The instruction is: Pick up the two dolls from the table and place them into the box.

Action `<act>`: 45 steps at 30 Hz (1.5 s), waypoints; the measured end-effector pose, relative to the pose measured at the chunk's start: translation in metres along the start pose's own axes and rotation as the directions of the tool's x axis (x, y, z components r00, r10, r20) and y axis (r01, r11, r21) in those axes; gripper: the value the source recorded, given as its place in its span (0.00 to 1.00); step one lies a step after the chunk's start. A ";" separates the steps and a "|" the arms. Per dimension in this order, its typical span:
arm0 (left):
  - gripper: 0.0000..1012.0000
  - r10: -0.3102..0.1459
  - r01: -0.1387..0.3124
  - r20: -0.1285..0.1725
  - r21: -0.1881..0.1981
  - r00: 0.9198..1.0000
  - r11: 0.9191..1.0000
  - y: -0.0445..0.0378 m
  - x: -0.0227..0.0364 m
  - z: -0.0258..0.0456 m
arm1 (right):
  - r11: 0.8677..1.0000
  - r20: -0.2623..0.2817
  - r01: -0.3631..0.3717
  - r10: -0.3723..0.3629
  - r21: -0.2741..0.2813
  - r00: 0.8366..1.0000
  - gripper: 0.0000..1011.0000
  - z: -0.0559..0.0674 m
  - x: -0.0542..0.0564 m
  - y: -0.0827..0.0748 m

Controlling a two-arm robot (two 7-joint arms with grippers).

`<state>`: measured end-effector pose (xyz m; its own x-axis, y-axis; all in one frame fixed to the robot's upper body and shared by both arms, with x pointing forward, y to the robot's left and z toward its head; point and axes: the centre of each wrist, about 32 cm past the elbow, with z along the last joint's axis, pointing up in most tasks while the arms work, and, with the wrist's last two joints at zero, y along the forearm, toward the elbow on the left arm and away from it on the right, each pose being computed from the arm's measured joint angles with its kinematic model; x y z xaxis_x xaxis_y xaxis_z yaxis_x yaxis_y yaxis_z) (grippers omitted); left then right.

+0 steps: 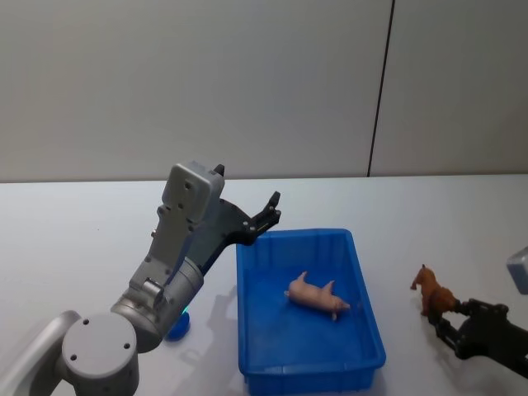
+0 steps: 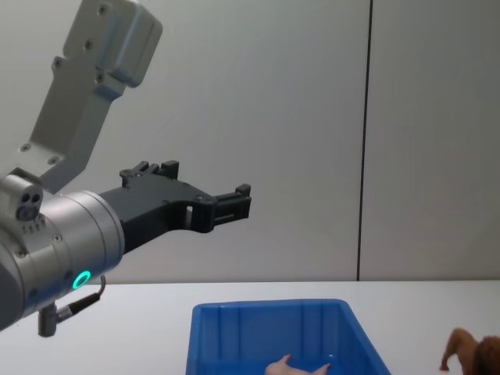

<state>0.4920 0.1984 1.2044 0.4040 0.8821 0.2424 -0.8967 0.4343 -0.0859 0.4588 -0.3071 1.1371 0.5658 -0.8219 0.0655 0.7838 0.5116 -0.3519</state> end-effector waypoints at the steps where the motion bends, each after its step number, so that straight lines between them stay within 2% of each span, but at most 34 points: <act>1: 0.99 0.000 0.000 0.000 0.000 1.000 1.000 0.0000 0.0000 0.0000 | 1.000 0.002 0.001 -0.001 0.007 1.000 0.37 0.000 0.000 0.000; 11: 0.99 0.000 0.000 0.000 0.000 1.000 1.000 0.0000 0.0000 0.0000 | 0.995 0.035 0.002 -0.005 0.095 0.999 0.37 0.008 0.000 0.004; 18: 0.99 0.000 0.000 0.000 0.000 1.000 1.000 0.0000 0.0000 0.0000 | 0.985 0.069 -0.045 0.034 0.164 0.997 0.37 0.018 0.000 0.009; 27: 0.99 0.000 0.000 0.000 0.000 1.000 1.000 0.0000 0.0000 0.0000 | 0.960 0.112 -0.160 0.137 0.228 0.984 0.37 0.037 -0.002 0.022; 34: 0.99 0.000 0.000 0.000 0.000 1.000 1.000 0.0000 0.0000 0.0000 | 0.939 0.138 -0.247 0.219 0.239 0.966 0.37 0.048 -0.006 0.035; 37: 0.99 0.000 0.000 0.000 0.000 1.000 1.000 0.0000 0.0000 0.0000 | 0.928 0.148 -0.288 0.258 0.238 0.955 0.42 0.053 -0.009 0.043; 38: 0.99 0.000 0.000 0.000 0.000 1.000 1.000 0.0000 0.0000 0.0000 | 0.924 0.151 -0.299 0.269 0.238 0.951 0.48 0.055 -0.010 0.045; 40: 0.99 0.000 0.000 0.000 0.000 1.000 1.000 0.0000 0.0000 0.0000 | 0.915 0.157 -0.328 0.297 0.234 0.942 0.49 0.059 -0.012 0.051; 41: 0.99 0.000 0.000 0.000 0.000 1.000 1.000 0.0000 0.0000 0.0000 | 0.910 0.160 -0.344 0.313 0.231 0.936 0.56 0.061 -0.014 0.055; 43: 0.99 0.000 0.000 0.000 0.000 1.000 1.000 0.0000 0.0000 0.0000 | 0.906 0.163 -0.357 0.326 0.229 0.931 0.60 0.063 -0.015 0.058; 44: 0.99 0.000 0.000 0.000 0.000 1.000 1.000 0.0000 0.0000 0.0000 | 0.904 0.165 -0.364 0.333 0.226 0.929 0.66 0.064 -0.016 0.059; 45: 0.99 0.000 0.000 0.000 0.000 1.000 1.000 0.0000 0.0000 0.0000 | 0.900 0.167 -0.374 0.342 0.224 0.925 0.68 0.065 -0.017 0.062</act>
<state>0.4920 0.1984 1.2044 0.4039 0.8821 0.2424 -0.8967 0.4342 -0.0859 0.5147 -0.2454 1.1750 0.8343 -0.5430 0.0957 0.5513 0.8238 -0.1320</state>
